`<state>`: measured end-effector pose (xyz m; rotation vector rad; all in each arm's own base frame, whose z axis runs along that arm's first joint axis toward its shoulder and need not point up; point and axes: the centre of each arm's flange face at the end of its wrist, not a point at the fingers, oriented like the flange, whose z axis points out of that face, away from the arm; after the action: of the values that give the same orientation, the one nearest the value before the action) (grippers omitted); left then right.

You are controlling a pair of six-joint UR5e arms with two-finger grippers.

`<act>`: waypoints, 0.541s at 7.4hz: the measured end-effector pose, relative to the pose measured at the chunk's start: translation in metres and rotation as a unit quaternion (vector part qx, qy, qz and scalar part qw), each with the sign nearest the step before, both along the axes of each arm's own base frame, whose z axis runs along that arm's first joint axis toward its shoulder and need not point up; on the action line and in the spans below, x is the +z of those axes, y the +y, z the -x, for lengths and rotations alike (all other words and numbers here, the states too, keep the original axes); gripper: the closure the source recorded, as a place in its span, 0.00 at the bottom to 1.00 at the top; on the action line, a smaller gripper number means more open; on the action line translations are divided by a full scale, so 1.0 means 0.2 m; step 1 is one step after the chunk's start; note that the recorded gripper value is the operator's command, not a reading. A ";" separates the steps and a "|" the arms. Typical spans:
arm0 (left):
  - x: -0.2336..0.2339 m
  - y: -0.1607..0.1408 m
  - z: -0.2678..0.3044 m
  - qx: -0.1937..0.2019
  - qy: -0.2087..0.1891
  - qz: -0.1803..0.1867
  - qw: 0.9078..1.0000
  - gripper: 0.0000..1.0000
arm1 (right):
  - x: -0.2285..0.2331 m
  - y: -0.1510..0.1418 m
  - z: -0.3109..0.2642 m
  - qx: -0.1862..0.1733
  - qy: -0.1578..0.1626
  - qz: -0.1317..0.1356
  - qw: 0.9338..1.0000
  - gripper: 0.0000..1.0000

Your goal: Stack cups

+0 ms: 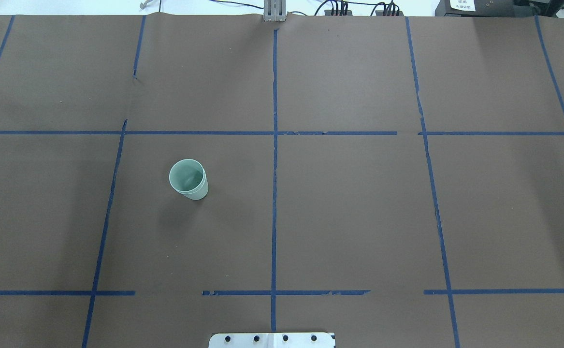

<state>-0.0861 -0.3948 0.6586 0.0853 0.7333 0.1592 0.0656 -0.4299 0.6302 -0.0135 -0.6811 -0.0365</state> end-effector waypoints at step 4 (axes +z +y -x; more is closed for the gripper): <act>0.00 0.00 0.00 0.001 -0.001 -0.003 1.000 0.00 | 0.00 0.00 0.00 0.000 0.000 0.000 1.000 0.00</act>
<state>-0.0870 -0.3946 0.6596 0.0903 0.7315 0.1631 0.0654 -0.4299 0.6302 -0.0136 -0.6811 -0.0371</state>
